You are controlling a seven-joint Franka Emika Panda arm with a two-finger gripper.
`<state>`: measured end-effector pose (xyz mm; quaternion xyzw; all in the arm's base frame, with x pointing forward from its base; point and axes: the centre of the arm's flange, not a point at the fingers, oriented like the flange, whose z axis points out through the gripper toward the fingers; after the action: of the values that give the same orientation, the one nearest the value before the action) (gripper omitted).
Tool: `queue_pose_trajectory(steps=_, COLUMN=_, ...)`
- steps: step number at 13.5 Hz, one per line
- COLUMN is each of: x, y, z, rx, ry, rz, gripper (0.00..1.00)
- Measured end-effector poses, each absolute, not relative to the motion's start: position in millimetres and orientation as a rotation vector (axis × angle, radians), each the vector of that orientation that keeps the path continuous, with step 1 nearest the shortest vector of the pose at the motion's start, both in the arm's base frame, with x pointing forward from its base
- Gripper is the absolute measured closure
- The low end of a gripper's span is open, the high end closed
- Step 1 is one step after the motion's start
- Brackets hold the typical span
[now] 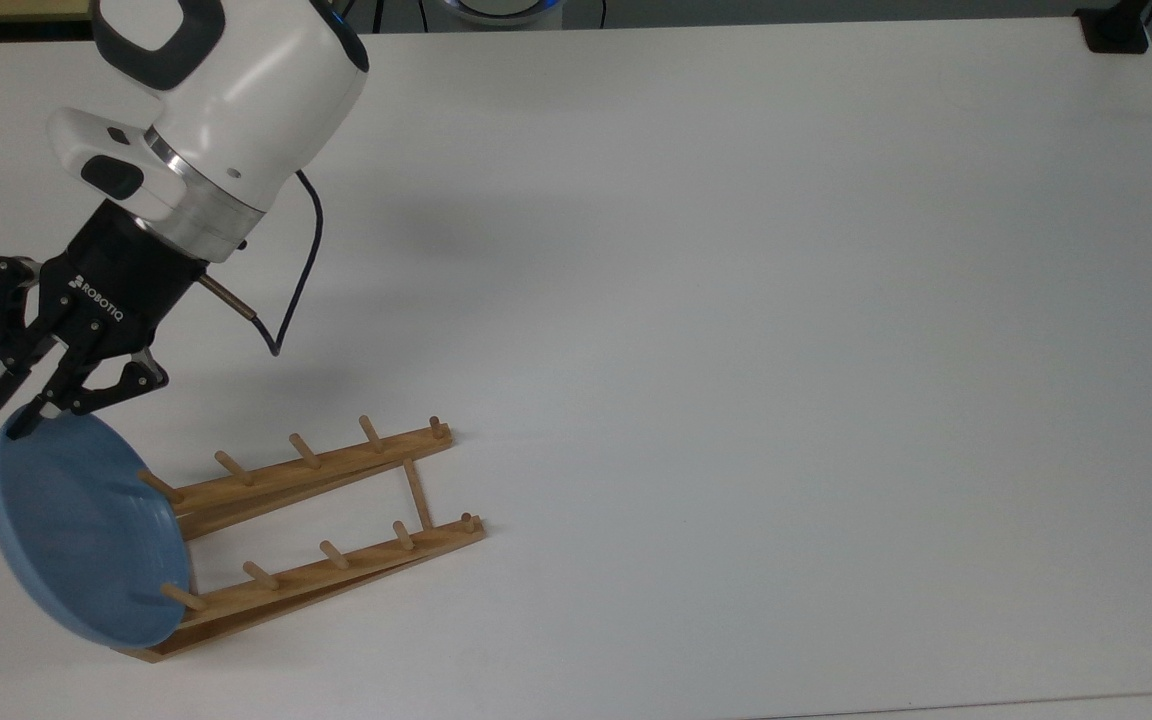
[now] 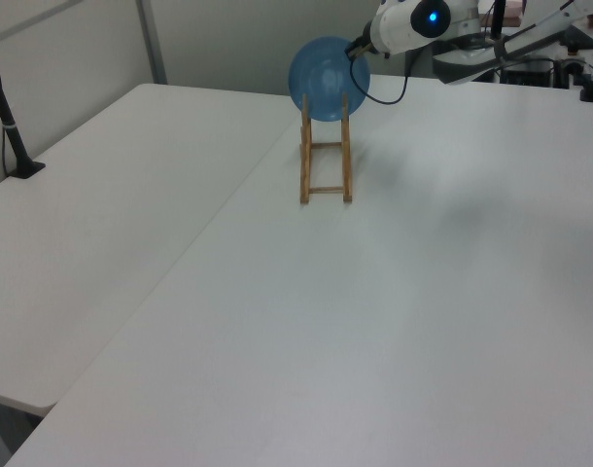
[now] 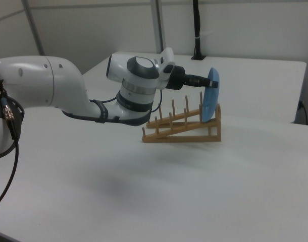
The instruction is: Place plate in plate rack
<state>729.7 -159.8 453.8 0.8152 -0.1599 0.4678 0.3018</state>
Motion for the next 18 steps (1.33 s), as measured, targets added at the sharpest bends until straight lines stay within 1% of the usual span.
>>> queue_pose_trajectory(steps=1, x=729.8, y=-159.9, z=454.5, rx=2.161, ry=-0.427, rz=1.243, gripper=0.64)
queue_pose_trajectory(steps=3, x=731.0, y=-159.2, z=461.5, rx=2.153, ry=-0.441, rz=1.264, gripper=0.38)
queue_pose_trajectory(steps=4, x=731.4, y=-158.8, z=473.1, rx=2.148, ry=-0.471, rz=1.292, gripper=0.24)
queue_pose_trajectory(steps=6, x=730.1, y=-158.1, z=502.5, rx=2.161, ry=-0.595, rz=1.362, gripper=0.04)
queue_pose_trajectory(steps=7, x=727.8, y=-154.2, z=523.0, rx=2.176, ry=-0.675, rz=1.408, gripper=0.00)
queue_pose_trajectory(steps=8, x=723.8, y=-146.8, z=546.7, rx=2.186, ry=-0.785, rz=1.428, gripper=0.00)
queue_pose_trajectory(steps=10, x=718.6, y=-126.3, z=568.9, rx=2.222, ry=-0.956, rz=1.356, gripper=0.00)
queue_pose_trajectory(steps=11, x=716.6, y=-114.1, z=574.0, rx=2.260, ry=-1.034, rz=1.303, gripper=0.00)
queue_pose_trajectory(steps=14, x=699.7, y=-85.0, z=589.2, rx=2.398, ry=-1.282, rz=1.052, gripper=0.00)
queue_pose_trajectory(steps=16, x=674.1, y=-61.5, z=606.2, rx=2.485, ry=-1.433, rz=0.809, gripper=0.00)
queue_pose_trajectory(steps=18, x=648.3, y=-31.4, z=615.1, rx=2.545, ry=-1.493, rz=0.572, gripper=0.00)
